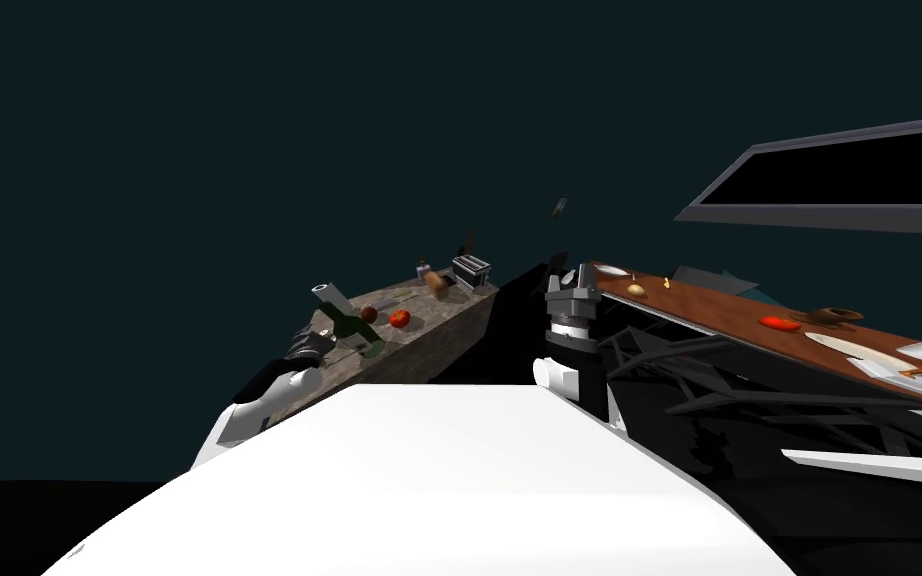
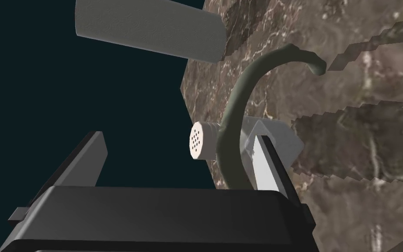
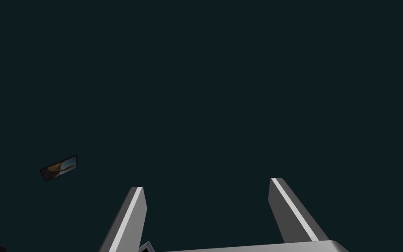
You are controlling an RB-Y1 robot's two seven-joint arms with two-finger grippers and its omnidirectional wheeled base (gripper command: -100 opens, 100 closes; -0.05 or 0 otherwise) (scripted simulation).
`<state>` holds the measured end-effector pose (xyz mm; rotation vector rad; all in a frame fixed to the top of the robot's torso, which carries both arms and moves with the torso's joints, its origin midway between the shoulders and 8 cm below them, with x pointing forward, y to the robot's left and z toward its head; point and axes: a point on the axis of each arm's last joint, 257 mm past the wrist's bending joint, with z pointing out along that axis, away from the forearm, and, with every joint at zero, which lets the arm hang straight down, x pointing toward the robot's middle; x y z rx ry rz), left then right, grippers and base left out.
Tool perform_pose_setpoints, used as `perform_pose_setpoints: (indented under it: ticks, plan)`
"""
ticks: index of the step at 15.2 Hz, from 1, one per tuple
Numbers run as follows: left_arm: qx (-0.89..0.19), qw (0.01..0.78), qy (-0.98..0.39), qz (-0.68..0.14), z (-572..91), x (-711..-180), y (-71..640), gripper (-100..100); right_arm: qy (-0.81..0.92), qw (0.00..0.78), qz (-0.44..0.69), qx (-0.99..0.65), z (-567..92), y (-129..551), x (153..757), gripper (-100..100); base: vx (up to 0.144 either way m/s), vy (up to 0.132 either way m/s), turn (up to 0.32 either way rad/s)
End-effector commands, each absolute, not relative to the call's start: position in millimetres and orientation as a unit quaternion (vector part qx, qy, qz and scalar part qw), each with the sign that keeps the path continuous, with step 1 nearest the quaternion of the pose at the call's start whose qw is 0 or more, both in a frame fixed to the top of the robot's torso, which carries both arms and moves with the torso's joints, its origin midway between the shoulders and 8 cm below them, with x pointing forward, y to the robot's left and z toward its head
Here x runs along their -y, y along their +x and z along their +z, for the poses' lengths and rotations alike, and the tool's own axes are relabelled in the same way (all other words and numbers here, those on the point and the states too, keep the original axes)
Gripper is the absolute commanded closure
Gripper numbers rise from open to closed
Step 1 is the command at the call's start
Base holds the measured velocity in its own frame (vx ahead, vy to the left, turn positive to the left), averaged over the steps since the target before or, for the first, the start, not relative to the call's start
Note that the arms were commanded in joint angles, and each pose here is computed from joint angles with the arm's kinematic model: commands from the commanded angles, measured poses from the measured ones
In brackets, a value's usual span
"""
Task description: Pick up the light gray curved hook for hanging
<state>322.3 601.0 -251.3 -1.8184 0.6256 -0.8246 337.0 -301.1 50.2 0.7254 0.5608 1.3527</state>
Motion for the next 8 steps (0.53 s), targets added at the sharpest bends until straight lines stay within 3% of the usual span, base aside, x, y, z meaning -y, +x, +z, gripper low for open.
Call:
perform_pose_setpoints:
  ticks: [1,5,8]
  plan:
    - [-0.244,0.485,-0.773,-0.329,-266,-610,311,-100,0.324,0.684,0.604,-0.250,50,337,301,0,0.070,-0.066,0.011]
    - [-0.236,0.477,-0.783,-0.323,-273,-614,304,-100,0.324,0.684,0.604,-0.250,50,337,301,0,0.044,-0.057,0.010]
    - [-0.228,0.477,-0.787,-0.320,-278,-624,308,-100,0.324,0.684,0.604,-0.250,50,337,301,0,0.004,0.026,-0.069]
